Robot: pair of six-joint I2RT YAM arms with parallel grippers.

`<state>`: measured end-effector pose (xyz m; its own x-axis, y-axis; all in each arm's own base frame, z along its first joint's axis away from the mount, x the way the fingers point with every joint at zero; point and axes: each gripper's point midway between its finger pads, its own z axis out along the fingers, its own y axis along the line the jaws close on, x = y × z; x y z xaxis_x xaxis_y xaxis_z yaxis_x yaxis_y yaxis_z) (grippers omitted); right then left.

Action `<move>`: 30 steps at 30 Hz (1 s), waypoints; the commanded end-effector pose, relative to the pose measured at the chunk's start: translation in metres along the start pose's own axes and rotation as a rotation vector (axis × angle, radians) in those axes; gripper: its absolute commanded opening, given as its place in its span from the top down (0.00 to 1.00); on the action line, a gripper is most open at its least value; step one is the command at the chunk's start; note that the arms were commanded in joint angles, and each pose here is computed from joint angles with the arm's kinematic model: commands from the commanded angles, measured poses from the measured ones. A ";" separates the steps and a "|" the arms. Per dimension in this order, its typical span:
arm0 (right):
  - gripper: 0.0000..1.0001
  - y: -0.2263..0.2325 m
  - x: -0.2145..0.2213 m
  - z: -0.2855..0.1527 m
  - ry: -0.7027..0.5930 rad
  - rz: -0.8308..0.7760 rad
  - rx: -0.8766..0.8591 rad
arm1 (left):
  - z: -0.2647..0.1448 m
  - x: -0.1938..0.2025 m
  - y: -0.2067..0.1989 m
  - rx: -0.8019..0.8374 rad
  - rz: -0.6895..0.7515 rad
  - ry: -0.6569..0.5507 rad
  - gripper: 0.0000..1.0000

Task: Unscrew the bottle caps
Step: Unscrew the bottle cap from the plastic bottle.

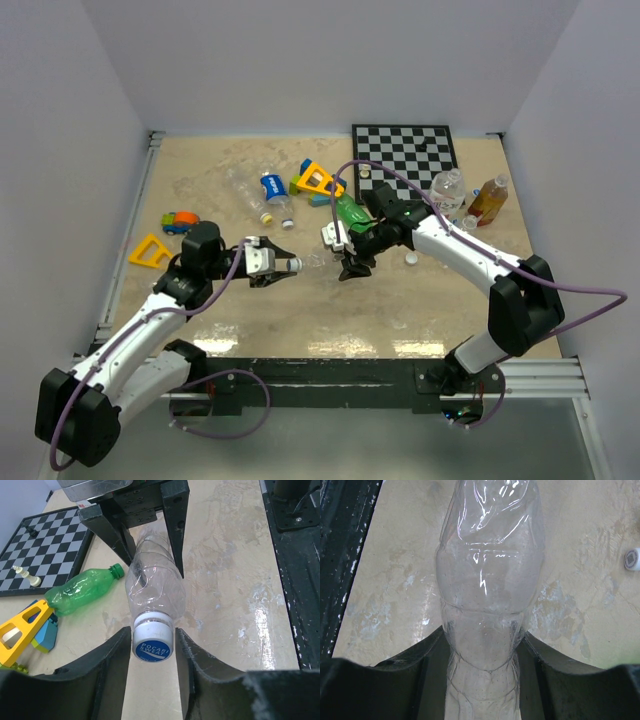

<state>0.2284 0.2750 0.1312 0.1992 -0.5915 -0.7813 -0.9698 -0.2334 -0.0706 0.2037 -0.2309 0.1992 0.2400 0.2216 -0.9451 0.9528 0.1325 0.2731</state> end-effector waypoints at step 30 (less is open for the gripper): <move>0.92 -0.002 -0.011 -0.002 -0.025 -0.030 -0.002 | -0.003 -0.023 0.034 -0.317 -0.964 0.066 1.00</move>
<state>0.2334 0.2741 0.1319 0.2020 -0.5904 -0.7814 -0.9714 -0.2225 -0.0830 0.2180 -0.2305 0.2024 -0.6352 0.0448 -0.7711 0.6854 0.4929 -0.5360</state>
